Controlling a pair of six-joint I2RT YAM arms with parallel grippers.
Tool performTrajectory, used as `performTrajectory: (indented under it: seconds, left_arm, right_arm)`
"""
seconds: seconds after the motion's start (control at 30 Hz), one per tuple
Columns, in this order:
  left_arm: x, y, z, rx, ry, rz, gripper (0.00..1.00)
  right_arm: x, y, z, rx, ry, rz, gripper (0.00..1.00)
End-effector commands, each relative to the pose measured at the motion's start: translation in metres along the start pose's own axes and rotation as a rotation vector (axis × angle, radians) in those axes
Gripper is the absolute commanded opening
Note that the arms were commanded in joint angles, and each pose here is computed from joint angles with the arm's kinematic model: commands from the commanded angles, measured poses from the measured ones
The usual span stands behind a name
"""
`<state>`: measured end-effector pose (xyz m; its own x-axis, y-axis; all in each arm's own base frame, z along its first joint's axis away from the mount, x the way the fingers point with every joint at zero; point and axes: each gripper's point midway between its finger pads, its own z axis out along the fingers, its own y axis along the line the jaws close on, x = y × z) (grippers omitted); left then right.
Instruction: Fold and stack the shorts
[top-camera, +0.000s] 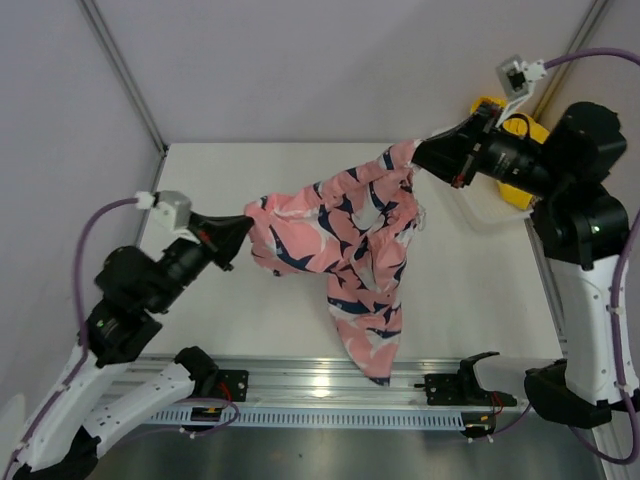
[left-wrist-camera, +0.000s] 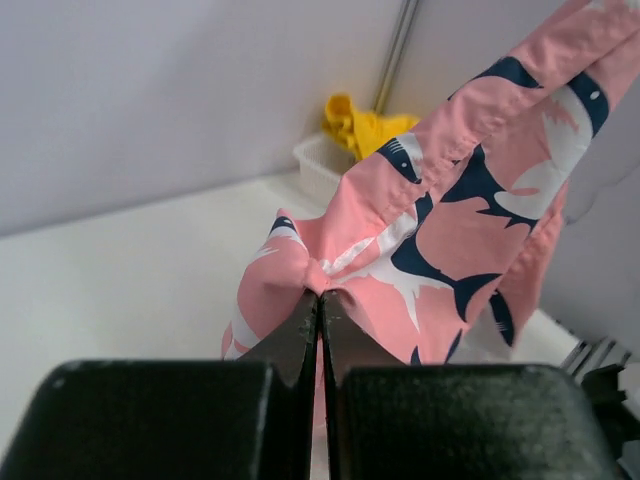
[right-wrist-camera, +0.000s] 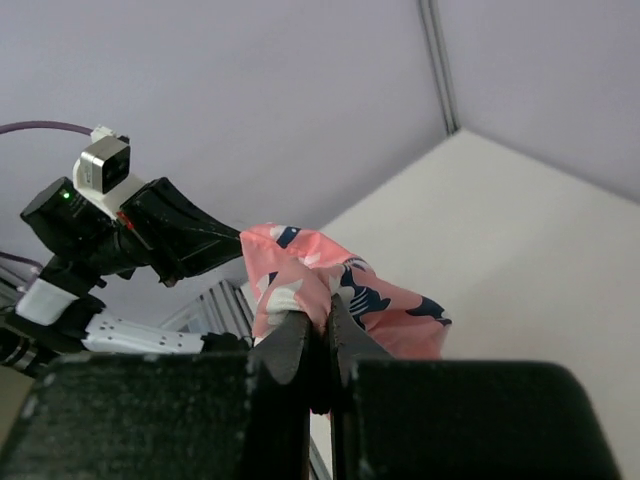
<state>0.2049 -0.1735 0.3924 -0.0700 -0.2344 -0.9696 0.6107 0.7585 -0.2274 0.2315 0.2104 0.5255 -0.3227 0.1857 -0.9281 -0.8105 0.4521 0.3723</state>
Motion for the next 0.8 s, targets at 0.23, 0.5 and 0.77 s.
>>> performTrajectory:
  seconds: [0.23, 0.5, 0.77]
  left_arm:
    - [-0.087, -0.022, -0.1, 0.065, -0.163, 0.004, 0.0]
    - [-0.142, -0.027, -0.136, 0.064, -0.281, 0.048, 0.0]
    - [-0.112, -0.005, -0.07, -0.078, -0.112, -0.006, 0.0]
  right_arm:
    - [-0.059, 0.153, -0.107, -0.233, -0.284, -0.162, 0.0]
    - [-0.069, 0.179, -0.136, -0.189, -0.352, -0.218, 0.0]
    - [-0.058, 0.078, -0.066, -0.076, -0.218, -0.001, 0.0]
